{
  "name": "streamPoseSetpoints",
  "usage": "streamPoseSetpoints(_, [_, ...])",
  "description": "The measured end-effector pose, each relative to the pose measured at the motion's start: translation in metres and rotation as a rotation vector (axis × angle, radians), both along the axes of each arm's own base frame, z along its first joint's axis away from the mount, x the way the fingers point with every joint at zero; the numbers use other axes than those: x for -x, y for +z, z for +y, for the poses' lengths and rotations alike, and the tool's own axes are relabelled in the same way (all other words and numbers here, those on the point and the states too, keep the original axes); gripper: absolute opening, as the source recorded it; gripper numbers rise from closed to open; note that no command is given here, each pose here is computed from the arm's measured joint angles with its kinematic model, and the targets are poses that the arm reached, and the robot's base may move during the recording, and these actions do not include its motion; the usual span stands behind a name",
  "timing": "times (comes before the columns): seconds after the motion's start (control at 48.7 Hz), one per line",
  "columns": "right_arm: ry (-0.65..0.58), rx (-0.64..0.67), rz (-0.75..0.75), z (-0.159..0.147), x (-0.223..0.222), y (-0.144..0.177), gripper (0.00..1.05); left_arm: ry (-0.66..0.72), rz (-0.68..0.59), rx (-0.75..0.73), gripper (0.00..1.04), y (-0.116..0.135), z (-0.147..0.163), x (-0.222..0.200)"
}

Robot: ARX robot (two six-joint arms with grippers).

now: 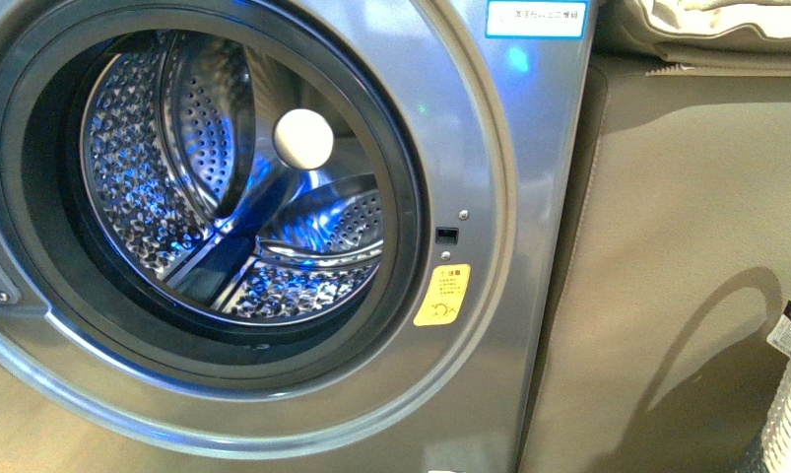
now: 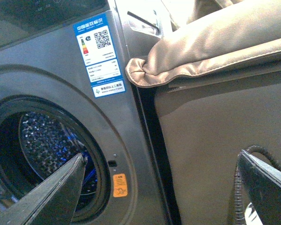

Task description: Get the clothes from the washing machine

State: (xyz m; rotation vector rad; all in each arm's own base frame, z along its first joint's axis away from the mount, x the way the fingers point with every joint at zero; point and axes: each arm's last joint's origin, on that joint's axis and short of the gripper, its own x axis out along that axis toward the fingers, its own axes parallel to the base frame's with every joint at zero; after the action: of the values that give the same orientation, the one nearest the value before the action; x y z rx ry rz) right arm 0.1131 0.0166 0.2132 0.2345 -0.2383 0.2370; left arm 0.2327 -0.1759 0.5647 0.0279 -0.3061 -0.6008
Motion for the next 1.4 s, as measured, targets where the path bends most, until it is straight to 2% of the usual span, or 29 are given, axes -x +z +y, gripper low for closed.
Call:
streamPoseSetpoints(0.123, [-0.023, 0.025, -0.016, 0.006, 0.011, -0.013, 0.97, 0.0, 0.0, 0.0, 0.98, 0.0, 0.0, 0.0])
streamPoseSetpoints(0.164, [-0.067, 0.049, 0.017, 0.007, 0.012, -0.015, 0.94, 0.0, 0.0, 0.0, 0.98, 0.0, 0.0, 0.0])
streamPoseSetpoints(0.226, [-0.175, 0.12, 0.135, 0.006, 0.014, -0.014, 0.83, 0.0, 0.0, 0.0, 0.98, 0.0, 0.0, 0.0])
streamPoseSetpoints(0.308, [-0.219, 0.197, 0.241, 0.002, 0.015, -0.025, 0.69, -0.001, 0.0, 0.0, 0.98, 0.0, 0.0, 0.0])
streamPoseSetpoints(0.555, [-0.195, 0.23, 0.227, -0.009, 0.016, -0.029, 0.25, 0.0, 0.0, 0.0, 0.98, 0.0, 0.0, 0.0])
streamPoseSetpoints(0.678, [-0.239, 0.231, 0.238, -0.016, 0.015, -0.035, 0.01, 0.0, 0.0, 0.0, 0.98, 0.0, 0.0, 0.0])
streamPoseSetpoints(0.822, [-0.235, 0.231, 0.234, -0.016, 0.016, -0.039, 0.02, -0.021, 0.053, -0.028, 0.98, 0.006, 0.002, -0.004])
streamPoseSetpoints(0.966, [-0.235, 0.232, 0.242, -0.016, 0.015, -0.049, 0.02, 0.06, 0.03, 0.0, 0.98, 0.019, 0.016, -0.011])
streamPoseSetpoints(1.027, [-0.235, 0.232, 0.241, -0.016, 0.015, -0.049, 0.02, 0.126, 0.027, 0.006, 0.98, 0.021, 0.033, -0.015])
streamPoseSetpoints(1.192, [-0.235, 0.232, 0.241, -0.016, 0.015, -0.049, 0.02, 0.304, 0.07, 0.02, 0.98, 0.004, 0.08, -0.007])
streamPoseSetpoints(1.397, [-0.235, 0.232, 0.241, -0.016, 0.015, -0.049, 0.02, 0.332, 0.129, 0.092, 0.98, -0.023, 0.093, 0.01])
